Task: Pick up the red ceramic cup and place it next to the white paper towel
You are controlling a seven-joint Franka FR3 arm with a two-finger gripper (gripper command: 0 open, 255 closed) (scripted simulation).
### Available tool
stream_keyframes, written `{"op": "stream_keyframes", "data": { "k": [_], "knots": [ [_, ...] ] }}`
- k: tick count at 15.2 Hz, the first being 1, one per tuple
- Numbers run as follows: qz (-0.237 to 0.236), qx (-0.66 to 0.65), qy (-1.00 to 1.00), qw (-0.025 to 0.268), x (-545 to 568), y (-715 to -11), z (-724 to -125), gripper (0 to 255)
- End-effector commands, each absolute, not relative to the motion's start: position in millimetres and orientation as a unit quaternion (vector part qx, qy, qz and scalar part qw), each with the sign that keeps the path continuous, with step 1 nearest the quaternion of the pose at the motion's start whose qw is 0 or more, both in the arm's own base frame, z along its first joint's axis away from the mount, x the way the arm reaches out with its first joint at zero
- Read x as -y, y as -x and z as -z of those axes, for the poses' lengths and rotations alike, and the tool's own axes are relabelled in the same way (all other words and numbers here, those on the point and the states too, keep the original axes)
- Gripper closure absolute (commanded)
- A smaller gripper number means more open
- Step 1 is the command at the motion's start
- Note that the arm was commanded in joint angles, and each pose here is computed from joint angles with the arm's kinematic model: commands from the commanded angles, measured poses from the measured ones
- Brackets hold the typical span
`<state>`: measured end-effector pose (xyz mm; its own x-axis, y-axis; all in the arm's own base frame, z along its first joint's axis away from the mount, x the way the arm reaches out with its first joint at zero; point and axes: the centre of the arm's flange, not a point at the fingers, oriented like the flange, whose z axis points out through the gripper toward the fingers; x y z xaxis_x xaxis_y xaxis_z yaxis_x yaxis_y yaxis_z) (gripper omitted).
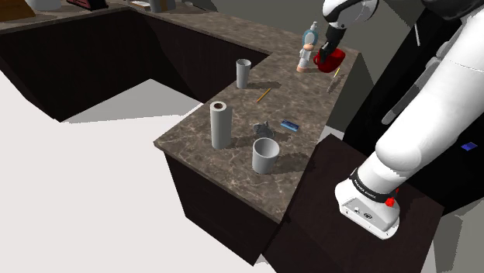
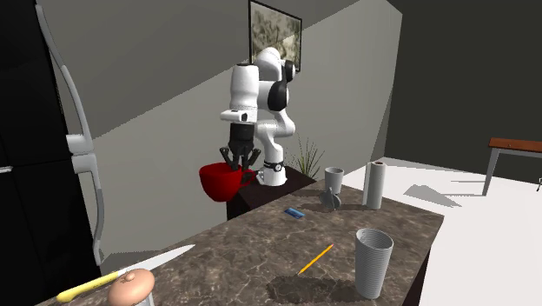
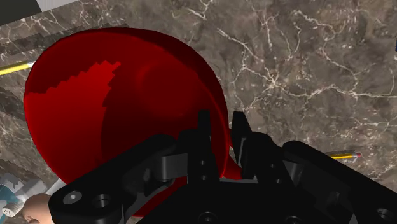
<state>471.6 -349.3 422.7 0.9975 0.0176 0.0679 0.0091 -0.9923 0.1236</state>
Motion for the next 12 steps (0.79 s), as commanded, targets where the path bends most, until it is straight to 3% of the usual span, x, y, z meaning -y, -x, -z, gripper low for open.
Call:
{"op": "stream_keyframes", "data": {
  "k": [1,12],
  "knots": [
    [-0.035,-0.007,-0.997,0.062,349.4,-471.7,-434.7,255],
    [-0.035,-0.007,-0.997,0.062,349.4,-471.7,-492.8,255]
  ]
}}
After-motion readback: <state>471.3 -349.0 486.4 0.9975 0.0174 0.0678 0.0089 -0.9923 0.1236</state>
